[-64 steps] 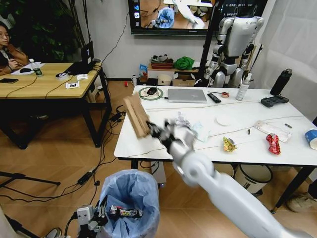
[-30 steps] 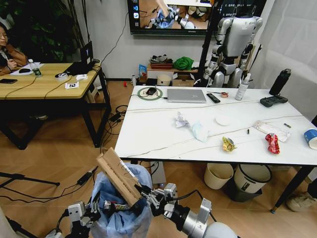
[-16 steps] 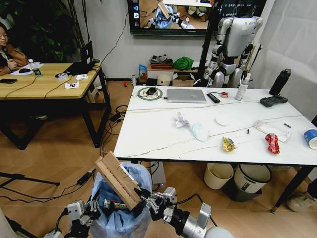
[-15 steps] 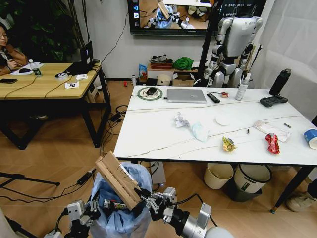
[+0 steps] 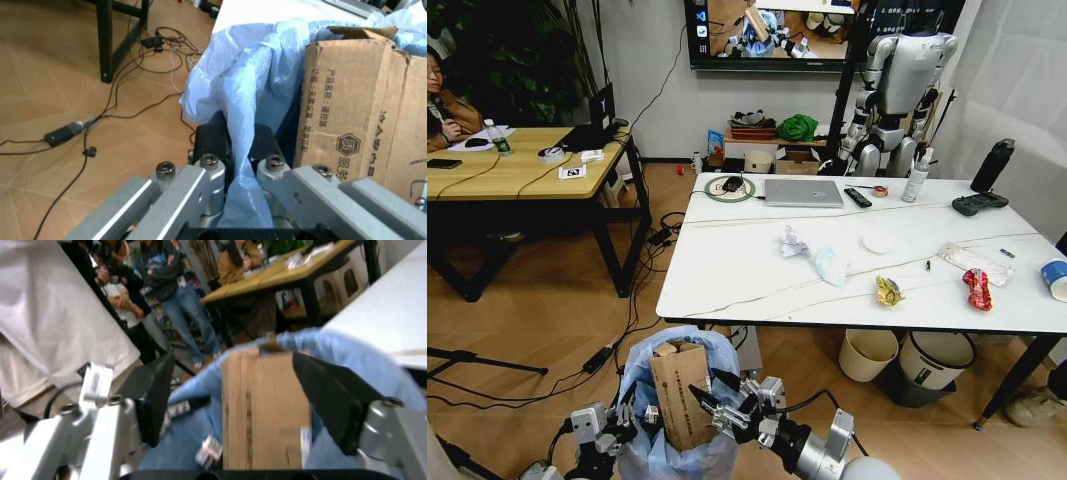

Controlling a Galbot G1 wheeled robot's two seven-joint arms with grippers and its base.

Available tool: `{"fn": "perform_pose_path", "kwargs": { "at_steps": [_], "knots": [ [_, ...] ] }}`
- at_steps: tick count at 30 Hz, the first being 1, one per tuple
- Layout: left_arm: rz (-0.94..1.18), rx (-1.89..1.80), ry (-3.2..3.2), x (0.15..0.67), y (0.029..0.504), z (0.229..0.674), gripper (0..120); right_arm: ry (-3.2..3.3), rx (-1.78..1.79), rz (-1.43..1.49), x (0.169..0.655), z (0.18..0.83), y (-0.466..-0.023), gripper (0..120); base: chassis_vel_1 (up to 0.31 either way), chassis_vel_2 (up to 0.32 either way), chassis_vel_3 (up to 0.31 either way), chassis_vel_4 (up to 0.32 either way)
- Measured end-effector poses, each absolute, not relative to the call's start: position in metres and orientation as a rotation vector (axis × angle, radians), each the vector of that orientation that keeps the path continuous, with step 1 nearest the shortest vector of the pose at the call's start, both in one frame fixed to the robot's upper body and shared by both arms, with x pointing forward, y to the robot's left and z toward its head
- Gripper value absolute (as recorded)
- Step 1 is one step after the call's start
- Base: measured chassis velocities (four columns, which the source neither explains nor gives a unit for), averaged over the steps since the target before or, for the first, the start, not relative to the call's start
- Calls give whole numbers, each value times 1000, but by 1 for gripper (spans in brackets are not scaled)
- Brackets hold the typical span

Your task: Pick up the trash bin and place the trash from the table into it.

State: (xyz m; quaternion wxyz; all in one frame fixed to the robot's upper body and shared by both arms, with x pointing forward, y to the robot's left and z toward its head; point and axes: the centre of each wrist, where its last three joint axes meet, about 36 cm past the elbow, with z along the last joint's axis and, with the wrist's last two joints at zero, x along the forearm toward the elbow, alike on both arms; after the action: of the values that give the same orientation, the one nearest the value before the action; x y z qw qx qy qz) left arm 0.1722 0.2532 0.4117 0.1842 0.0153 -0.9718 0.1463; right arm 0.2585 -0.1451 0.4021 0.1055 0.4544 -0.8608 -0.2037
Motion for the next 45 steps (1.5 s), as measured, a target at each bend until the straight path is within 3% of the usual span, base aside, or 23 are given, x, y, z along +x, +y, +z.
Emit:
{"fn": "perform_pose_path", "kwargs": {
  "at_steps": [7, 10, 19, 25, 37, 45],
  "knots": [
    [408, 15, -2725, 169, 246, 406, 1, -2736, 1216, -637, 307, 438, -161, 96, 0, 0, 0, 0],
    [402, -1, -2728, 169, 244, 405, 1, -2804, 1119, -632, 327, 445, -168, 99, 0, 0, 0, 0],
    [396, -48, -2711, 168, 240, 397, 1, -2980, 619, -393, 421, 437, -226, 100, 0, 0, 0, 0],
    [397, -53, -2707, 168, 239, 396, 1, -3000, 490, -233, 476, 433, -252, 100, 0, 0, 0, 0],
    [390, -47, -2715, 168, 239, 395, 1, -2880, 415, -4, 550, 448, -225, 100, 0, 0, 0, 0],
    [391, -40, -2720, 168, 239, 395, 1, -2833, 426, 66, 564, 432, -230, 100, 0, 0, 0, 0]
  ]
}}
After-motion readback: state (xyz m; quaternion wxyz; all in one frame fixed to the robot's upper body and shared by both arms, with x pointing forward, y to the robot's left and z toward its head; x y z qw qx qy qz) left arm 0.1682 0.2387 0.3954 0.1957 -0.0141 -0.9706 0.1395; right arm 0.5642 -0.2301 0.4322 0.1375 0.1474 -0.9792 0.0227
